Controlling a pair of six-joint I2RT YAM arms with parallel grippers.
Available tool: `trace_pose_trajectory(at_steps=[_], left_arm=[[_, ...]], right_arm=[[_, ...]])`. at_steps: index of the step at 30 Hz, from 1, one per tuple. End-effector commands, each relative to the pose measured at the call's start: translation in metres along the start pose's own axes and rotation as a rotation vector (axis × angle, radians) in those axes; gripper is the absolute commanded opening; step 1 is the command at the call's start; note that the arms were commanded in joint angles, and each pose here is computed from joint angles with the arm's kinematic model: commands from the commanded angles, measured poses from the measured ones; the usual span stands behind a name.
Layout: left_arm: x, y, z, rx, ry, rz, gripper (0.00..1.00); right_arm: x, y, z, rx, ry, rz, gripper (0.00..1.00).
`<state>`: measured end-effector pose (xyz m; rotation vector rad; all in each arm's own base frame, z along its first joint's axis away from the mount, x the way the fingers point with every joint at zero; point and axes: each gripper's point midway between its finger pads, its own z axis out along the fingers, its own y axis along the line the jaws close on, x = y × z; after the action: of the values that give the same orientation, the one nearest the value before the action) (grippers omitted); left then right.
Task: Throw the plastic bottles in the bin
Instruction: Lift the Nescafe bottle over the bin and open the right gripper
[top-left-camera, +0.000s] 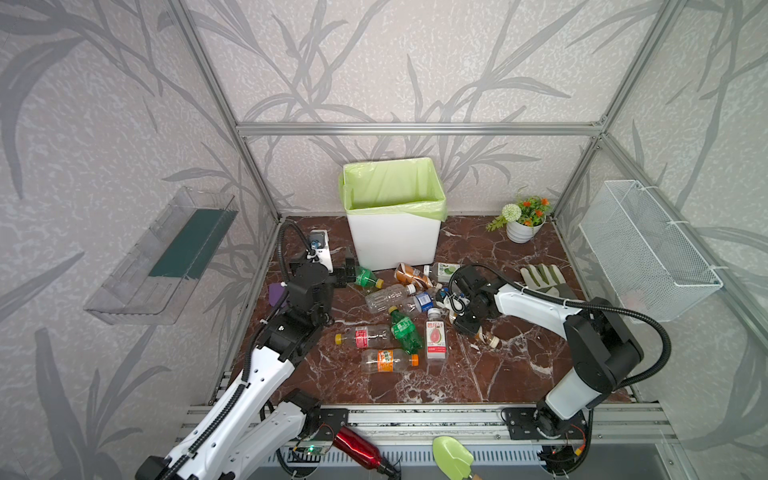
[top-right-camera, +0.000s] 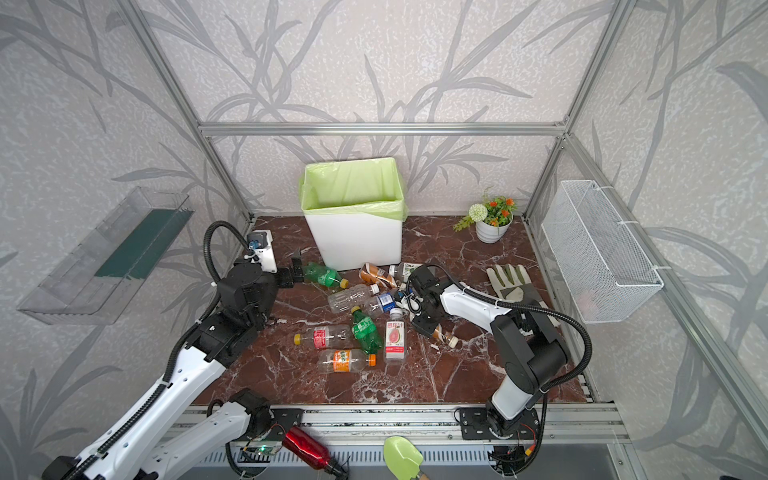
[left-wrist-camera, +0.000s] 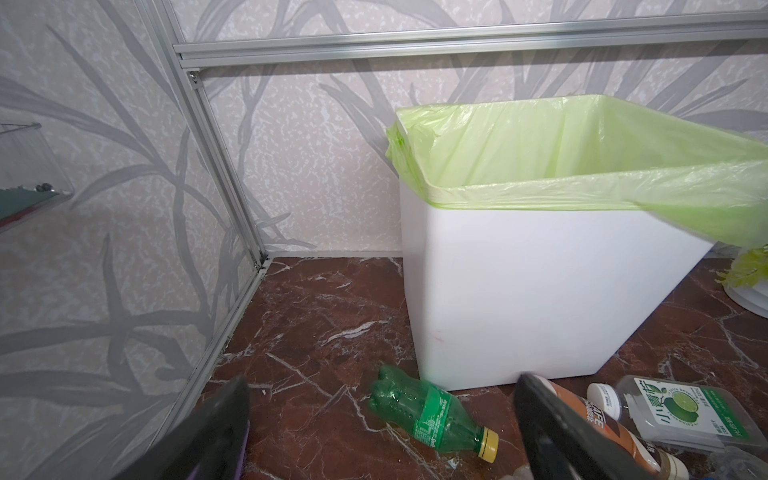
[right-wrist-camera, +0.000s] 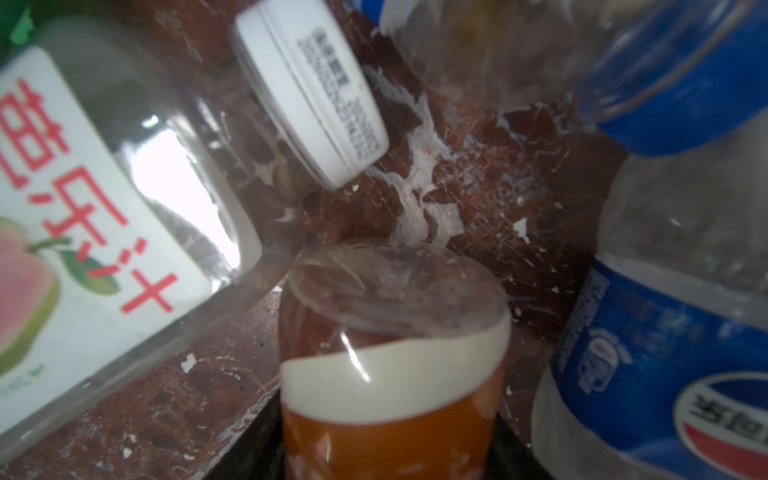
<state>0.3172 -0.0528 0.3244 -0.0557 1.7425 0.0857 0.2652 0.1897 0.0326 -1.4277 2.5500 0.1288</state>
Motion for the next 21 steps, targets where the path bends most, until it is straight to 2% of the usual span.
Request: trace_pose_trajectory(at_steps=[1,6,9,12,16,21], left_arm=[[0.005,0.008,-0.002,-0.033,0.012,0.001,0.99],[0.009,0.010,-0.001,-0.040,0.022,0.011,0.99],[0.018,0.013,0.003,-0.070,0.052,0.020,0.99],[0.028,0.016,0.005,-0.095,0.076,0.012,0.99],[0.043,0.023,0.007,-0.141,0.117,-0.009,0.99],[0.071,0.044,0.010,-0.258,0.206,-0.064,0.99]], right_arm=[[-0.008,0.000,-0.015,0.009,-0.028,0.016,0.60],[-0.029,-0.011,-0.063,0.103,-0.181,0.032,0.58],[-0.051,-0.024,-0.110,0.188,-0.326,0.057,0.55],[-0.080,-0.043,-0.172,0.277,-0.547,0.089,0.57],[-0.111,-0.077,-0.288,0.401,-0.884,0.175,0.57],[-0.123,-0.099,-0.449,0.556,-1.304,0.230,0.59]])
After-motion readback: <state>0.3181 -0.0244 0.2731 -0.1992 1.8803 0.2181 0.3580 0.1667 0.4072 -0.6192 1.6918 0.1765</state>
